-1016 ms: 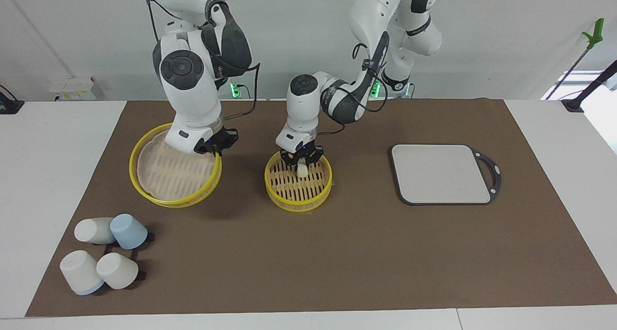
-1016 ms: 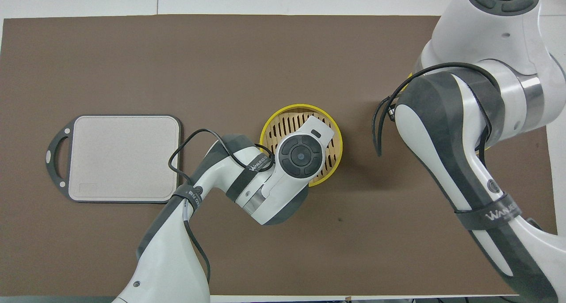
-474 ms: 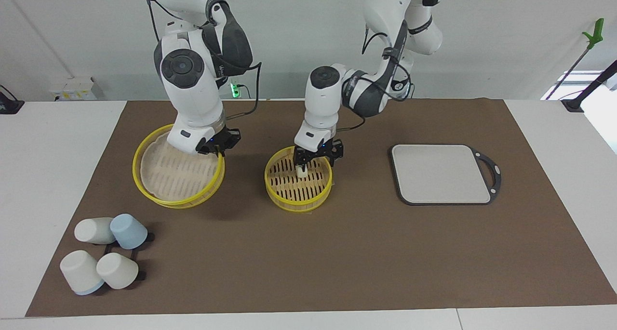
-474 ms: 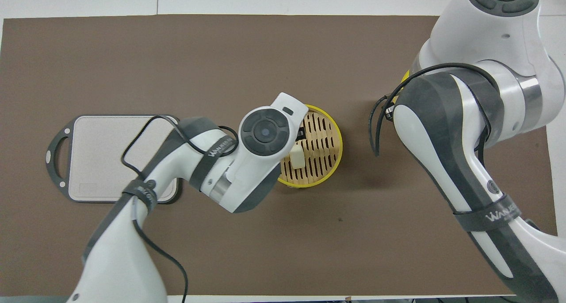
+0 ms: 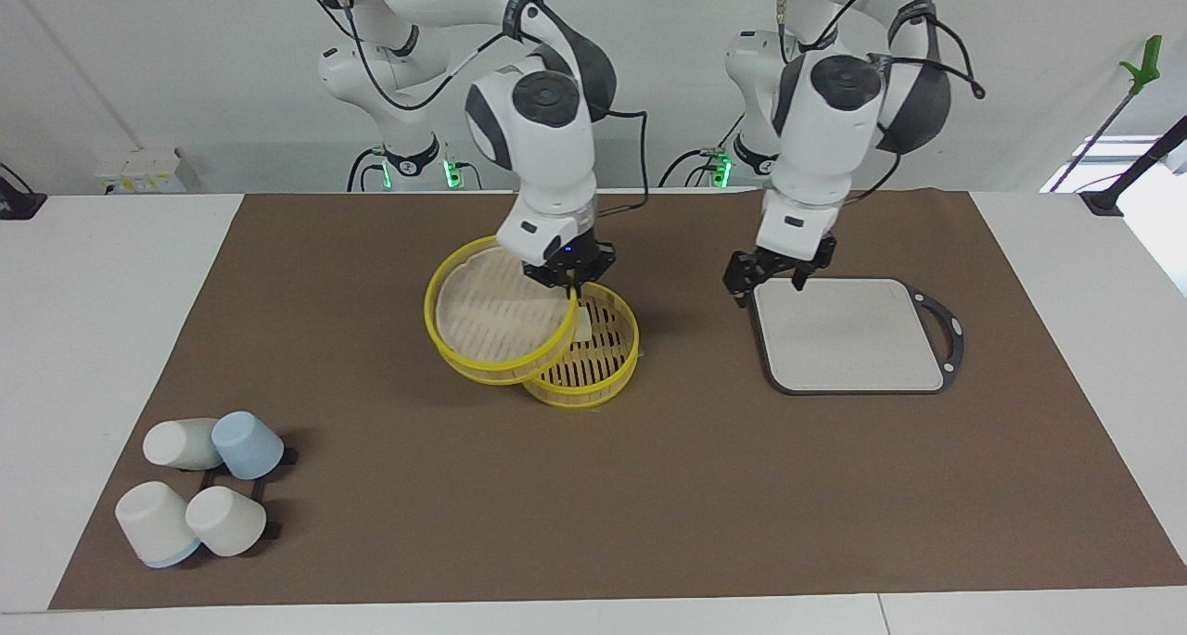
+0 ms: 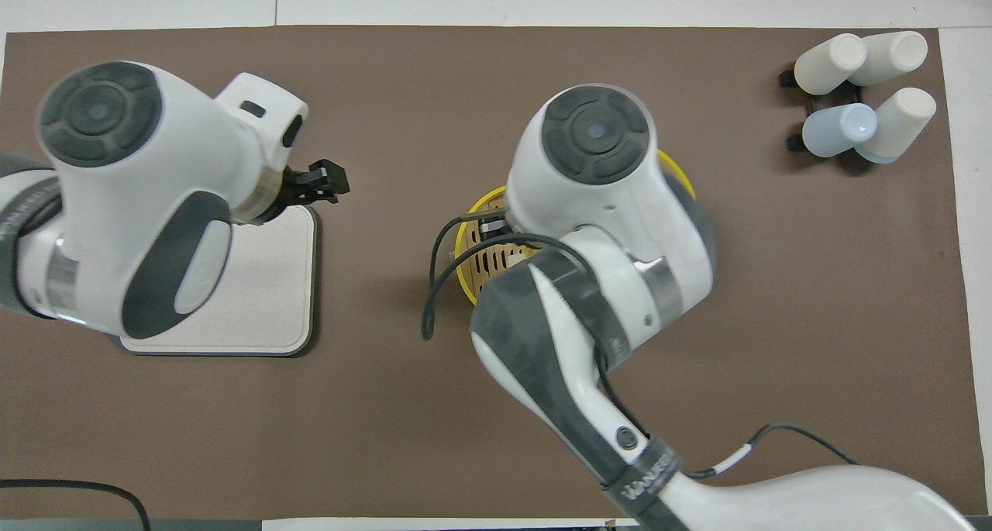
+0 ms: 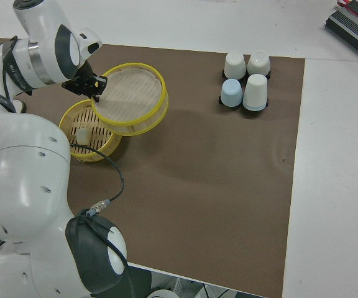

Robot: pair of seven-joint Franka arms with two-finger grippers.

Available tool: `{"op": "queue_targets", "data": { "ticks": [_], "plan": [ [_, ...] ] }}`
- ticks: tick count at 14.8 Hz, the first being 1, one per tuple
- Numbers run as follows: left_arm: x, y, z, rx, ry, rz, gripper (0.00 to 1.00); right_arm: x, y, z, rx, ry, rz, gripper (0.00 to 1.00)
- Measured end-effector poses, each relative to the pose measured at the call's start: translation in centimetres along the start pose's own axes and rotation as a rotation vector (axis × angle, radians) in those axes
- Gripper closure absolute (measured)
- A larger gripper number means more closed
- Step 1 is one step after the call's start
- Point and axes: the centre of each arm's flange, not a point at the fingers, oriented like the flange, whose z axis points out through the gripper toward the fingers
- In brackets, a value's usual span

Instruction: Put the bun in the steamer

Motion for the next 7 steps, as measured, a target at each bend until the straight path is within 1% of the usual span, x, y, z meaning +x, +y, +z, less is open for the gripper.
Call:
{"op": "queue_targets", "data": {
  "ticks": [2, 3, 5, 7],
  "plan": [
    [1.7, -5.2, -0.9, 0.01, -0.013, 0.016, 0.0, -0.2, -4.2, 2.5, -0.028, 0.038, -0.007, 0.91],
    [2.3, -7.7, -1.4, 0.014, -0.022, 0.037, 0.0, -0.1, -5.3, 3.6, -0.033, 0.049, -0.013, 0.91],
    [2.9, -12.1, -2.5, 0.02, -0.042, 0.092, 0.0, 0.4, -5.7, 5.1, -0.037, 0.052, -0.015, 0.91],
    [2.5, -14.9, -3.9, 0.022, -0.061, 0.155, 0.0, 0.7, -5.7, 5.6, -0.026, 0.068, -0.014, 0.91]
  ]
}}
